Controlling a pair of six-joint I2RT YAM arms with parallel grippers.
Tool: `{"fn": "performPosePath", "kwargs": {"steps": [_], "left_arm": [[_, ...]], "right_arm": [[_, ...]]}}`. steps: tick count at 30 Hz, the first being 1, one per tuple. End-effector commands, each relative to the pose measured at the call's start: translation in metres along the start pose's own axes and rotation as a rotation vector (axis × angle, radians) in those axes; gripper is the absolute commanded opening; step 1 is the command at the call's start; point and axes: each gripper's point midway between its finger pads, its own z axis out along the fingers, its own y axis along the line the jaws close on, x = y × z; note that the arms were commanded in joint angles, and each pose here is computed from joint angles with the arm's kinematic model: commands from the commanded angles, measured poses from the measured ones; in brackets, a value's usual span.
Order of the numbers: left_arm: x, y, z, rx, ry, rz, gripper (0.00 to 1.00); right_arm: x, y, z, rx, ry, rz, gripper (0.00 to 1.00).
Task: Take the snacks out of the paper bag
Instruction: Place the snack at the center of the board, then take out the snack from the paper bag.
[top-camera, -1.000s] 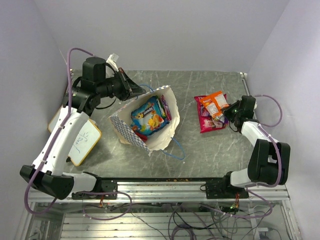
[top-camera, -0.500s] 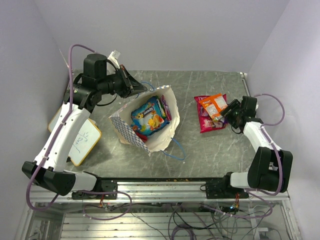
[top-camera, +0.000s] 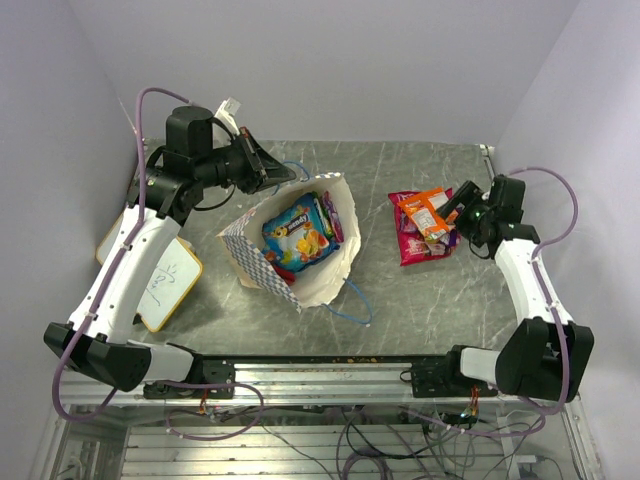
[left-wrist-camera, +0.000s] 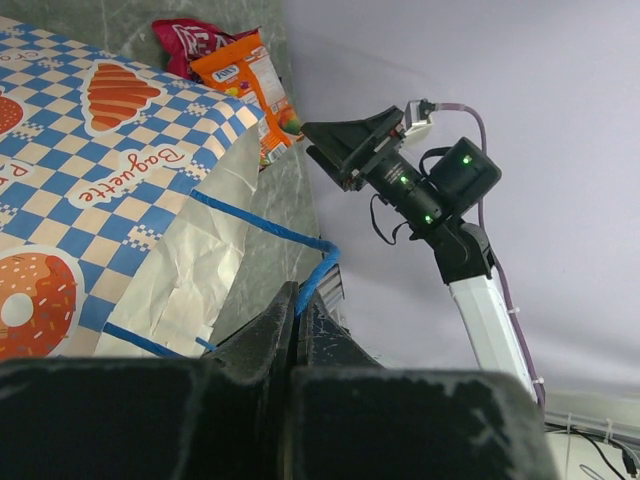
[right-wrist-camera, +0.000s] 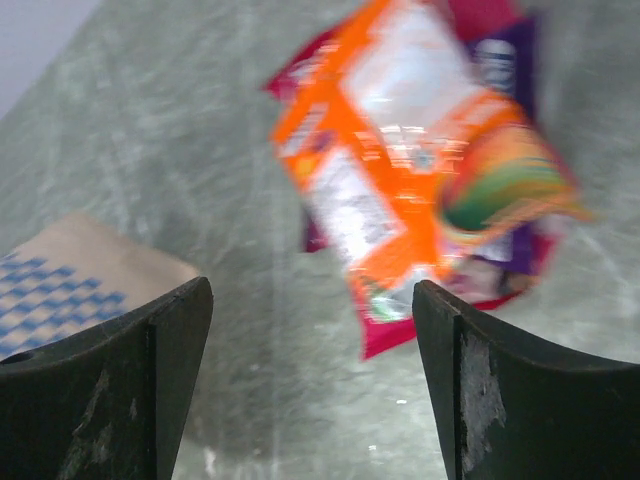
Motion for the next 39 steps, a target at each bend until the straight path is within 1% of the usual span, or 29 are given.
{"fn": "performPosePath", "kwargs": {"steps": [1, 5, 7, 9, 10, 11, 13, 17, 20, 24, 26, 28, 30, 35, 39], "left_arm": [[0.001, -0.024, -0.008, 0.084, 0.003, 0.029, 0.07], [0.001, -0.021, -0.009, 0.077, -0.007, 0.026, 0.07], [0.002, -0.02, -0.008, 0.073, -0.007, 0.02, 0.07], [0.002, -0.018, -0.007, 0.068, -0.005, 0.018, 0.07], [0.003, -0.017, -0.007, 0.065, -0.001, 0.017, 0.07], [0.002, -0.017, -0.006, 0.062, 0.002, 0.021, 0.07], [0.0, -0.017, -0.006, 0.052, 0.006, 0.039, 0.07], [-0.001, -0.018, -0.005, 0.047, 0.006, 0.042, 0.07], [-0.002, -0.018, -0.006, 0.047, -0.002, 0.041, 0.07], [-0.003, -0.017, -0.006, 0.043, -0.007, 0.043, 0.07], [-0.002, -0.016, -0.006, 0.041, -0.012, 0.042, 0.07], [-0.003, -0.014, -0.004, 0.048, -0.021, 0.033, 0.07], [-0.004, -0.014, -0.003, 0.061, -0.032, 0.022, 0.07], [-0.007, -0.017, -0.003, 0.07, -0.045, 0.017, 0.07], [-0.009, -0.024, -0.007, 0.082, -0.054, 0.042, 0.07]], "right_arm": [[0.005, 0.084, -0.027, -0.224, 0.024, -0.098, 0.8], [0.037, 0.168, -0.058, -0.411, 0.069, -0.225, 0.8], [0.059, 0.203, -0.079, -0.527, 0.114, -0.213, 0.8], [0.084, 0.227, -0.098, -0.635, 0.163, -0.165, 0.79], [0.095, 0.239, -0.111, -0.691, 0.168, -0.171, 0.78], [0.107, 0.249, -0.123, -0.738, 0.157, -0.211, 0.78], [0.123, 0.26, -0.138, -0.774, 0.096, -0.336, 0.78], [0.151, 0.265, -0.137, -0.784, 0.043, -0.566, 0.74], [0.171, 0.266, -0.117, -0.756, 0.023, -0.653, 0.74], [0.188, 0.265, -0.076, -0.639, 0.028, -0.718, 0.66], [0.196, 0.267, -0.062, -0.616, 0.013, -0.747, 0.64], [0.2, 0.268, -0.051, -0.612, -0.049, -0.783, 0.62], [0.202, 0.267, -0.04, -0.572, -0.099, -0.813, 0.62], [0.2, 0.261, -0.013, -0.439, -0.115, -0.875, 0.62], [0.199, 0.253, 0.0, -0.366, -0.129, -0.845, 0.62]]}}
